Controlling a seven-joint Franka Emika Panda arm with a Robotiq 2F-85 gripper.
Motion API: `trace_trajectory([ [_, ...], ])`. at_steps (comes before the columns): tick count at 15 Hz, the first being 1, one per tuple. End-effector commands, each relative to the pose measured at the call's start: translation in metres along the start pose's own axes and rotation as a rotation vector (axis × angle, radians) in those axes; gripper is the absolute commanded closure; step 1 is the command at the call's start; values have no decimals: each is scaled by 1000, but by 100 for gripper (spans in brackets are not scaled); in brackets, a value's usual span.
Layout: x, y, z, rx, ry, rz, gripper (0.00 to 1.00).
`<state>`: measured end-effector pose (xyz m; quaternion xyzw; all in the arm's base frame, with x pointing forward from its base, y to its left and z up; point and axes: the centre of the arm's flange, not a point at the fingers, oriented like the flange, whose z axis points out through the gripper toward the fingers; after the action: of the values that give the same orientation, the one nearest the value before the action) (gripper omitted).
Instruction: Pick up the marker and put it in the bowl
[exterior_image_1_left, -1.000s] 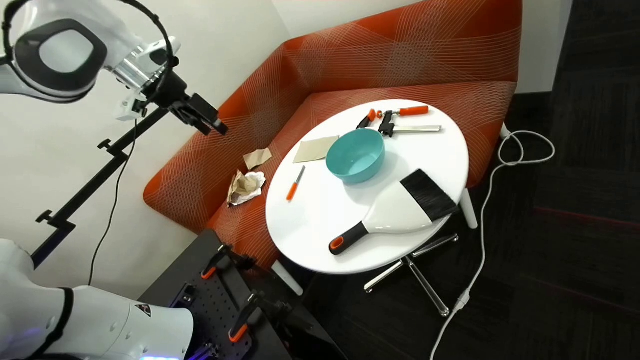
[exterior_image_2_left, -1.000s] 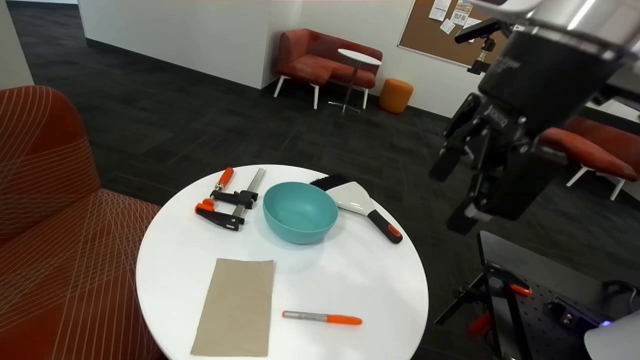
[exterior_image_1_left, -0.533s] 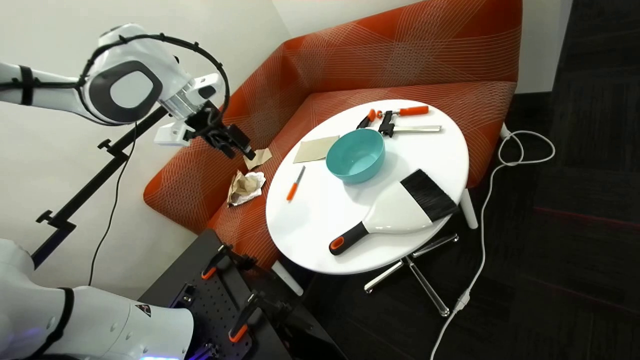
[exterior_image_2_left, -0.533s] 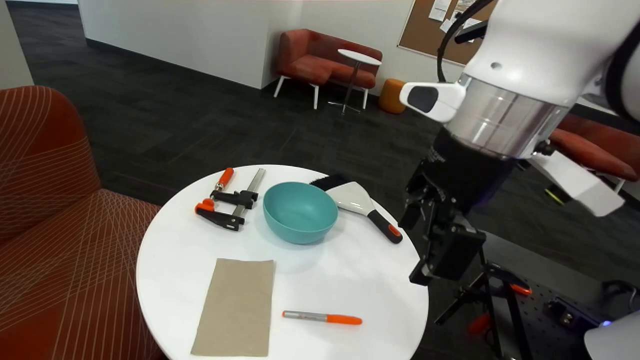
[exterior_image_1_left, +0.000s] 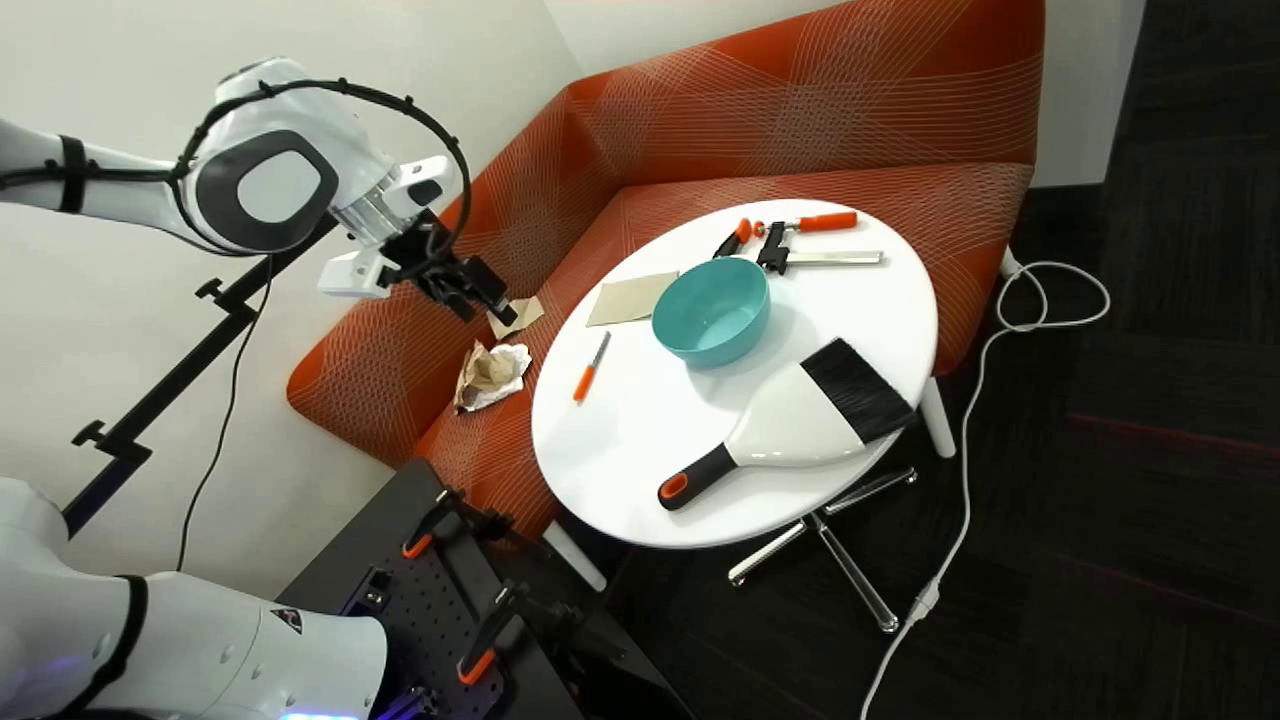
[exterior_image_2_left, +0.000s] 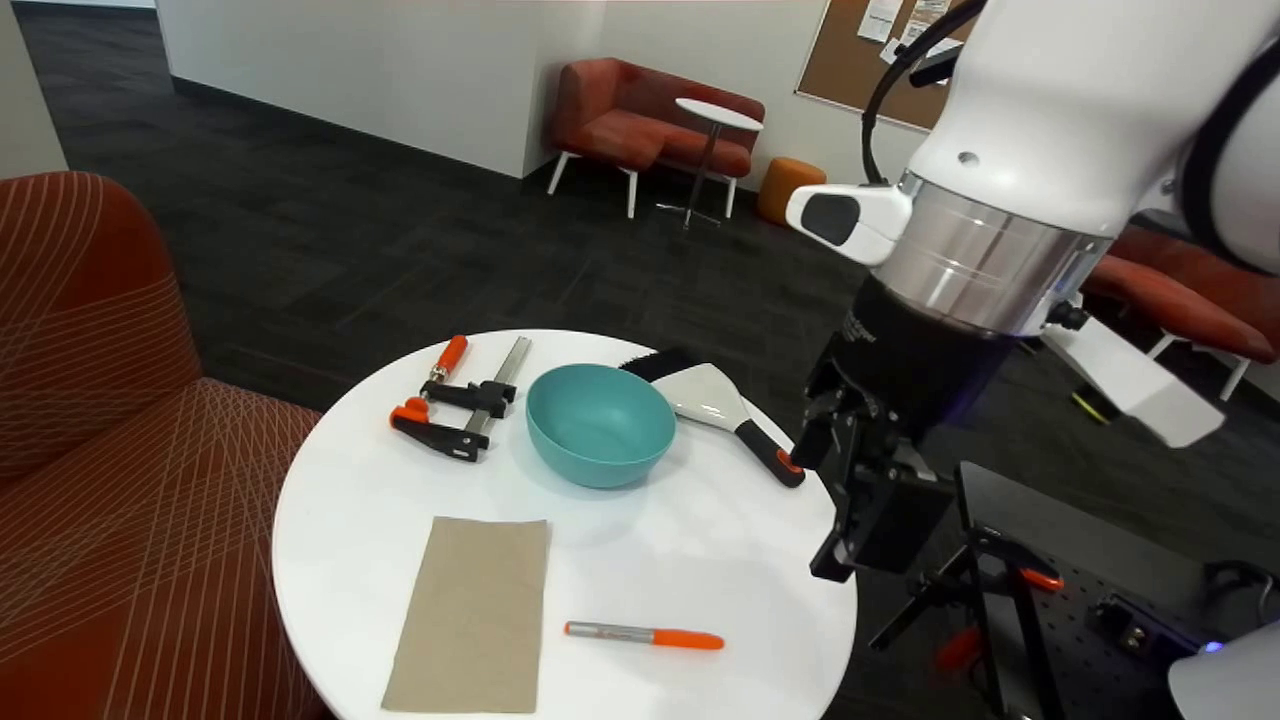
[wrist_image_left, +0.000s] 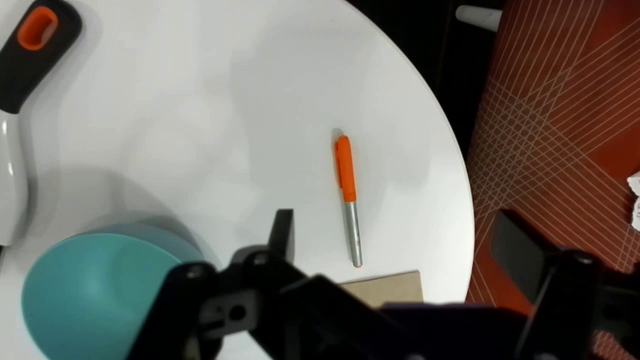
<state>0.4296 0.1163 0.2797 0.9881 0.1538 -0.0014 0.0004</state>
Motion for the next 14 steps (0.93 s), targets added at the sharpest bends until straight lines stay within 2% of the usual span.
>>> trace_trajectory([
  [1, 18, 0, 30, -14, 11, -32, 0],
  [5, 33, 1, 65, -27, 5, -76, 0],
  [14, 72, 9, 124, 7, -16, -136, 0],
])
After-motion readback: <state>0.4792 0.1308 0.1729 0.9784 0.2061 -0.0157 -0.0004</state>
